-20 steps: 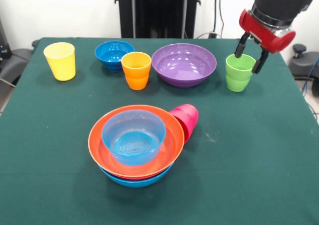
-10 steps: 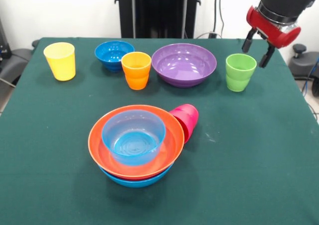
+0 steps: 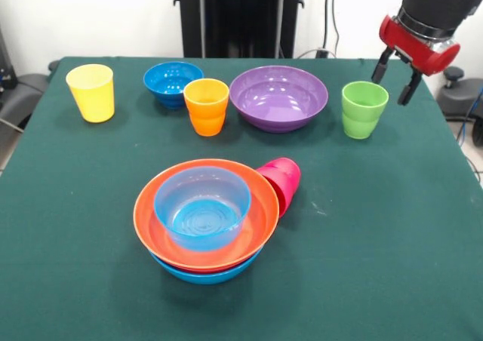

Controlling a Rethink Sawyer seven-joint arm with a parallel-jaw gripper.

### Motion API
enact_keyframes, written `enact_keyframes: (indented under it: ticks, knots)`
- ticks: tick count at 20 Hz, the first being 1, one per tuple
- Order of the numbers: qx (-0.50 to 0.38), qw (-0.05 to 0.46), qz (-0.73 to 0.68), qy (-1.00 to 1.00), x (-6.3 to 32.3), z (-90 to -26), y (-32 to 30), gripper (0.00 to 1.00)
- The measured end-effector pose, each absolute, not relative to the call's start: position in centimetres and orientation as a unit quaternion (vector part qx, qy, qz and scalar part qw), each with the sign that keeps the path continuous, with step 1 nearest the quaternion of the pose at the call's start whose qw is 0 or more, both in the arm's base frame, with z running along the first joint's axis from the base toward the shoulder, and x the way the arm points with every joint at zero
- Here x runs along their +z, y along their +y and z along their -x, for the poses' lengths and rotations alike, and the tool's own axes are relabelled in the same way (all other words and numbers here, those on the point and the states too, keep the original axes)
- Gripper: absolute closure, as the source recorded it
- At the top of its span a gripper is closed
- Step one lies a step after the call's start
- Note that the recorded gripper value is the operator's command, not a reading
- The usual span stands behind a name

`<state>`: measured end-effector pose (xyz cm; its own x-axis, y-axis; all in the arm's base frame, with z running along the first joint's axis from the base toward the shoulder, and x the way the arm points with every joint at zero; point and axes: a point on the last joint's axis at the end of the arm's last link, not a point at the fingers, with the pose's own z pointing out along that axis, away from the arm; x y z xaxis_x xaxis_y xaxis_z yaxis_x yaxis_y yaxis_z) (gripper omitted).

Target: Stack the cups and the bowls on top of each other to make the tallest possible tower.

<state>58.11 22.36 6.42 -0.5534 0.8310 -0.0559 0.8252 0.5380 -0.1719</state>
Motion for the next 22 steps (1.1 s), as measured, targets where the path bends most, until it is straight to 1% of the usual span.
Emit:
enact_keyframes:
  ticks: [15,22]
  knots:
    - [0.102,0.004,0.467,-0.878,1.4,-56.4,21.3,0.00]
    - [0.102,-0.004,0.466,-0.879,0.9,-56.4,21.1,0.00]
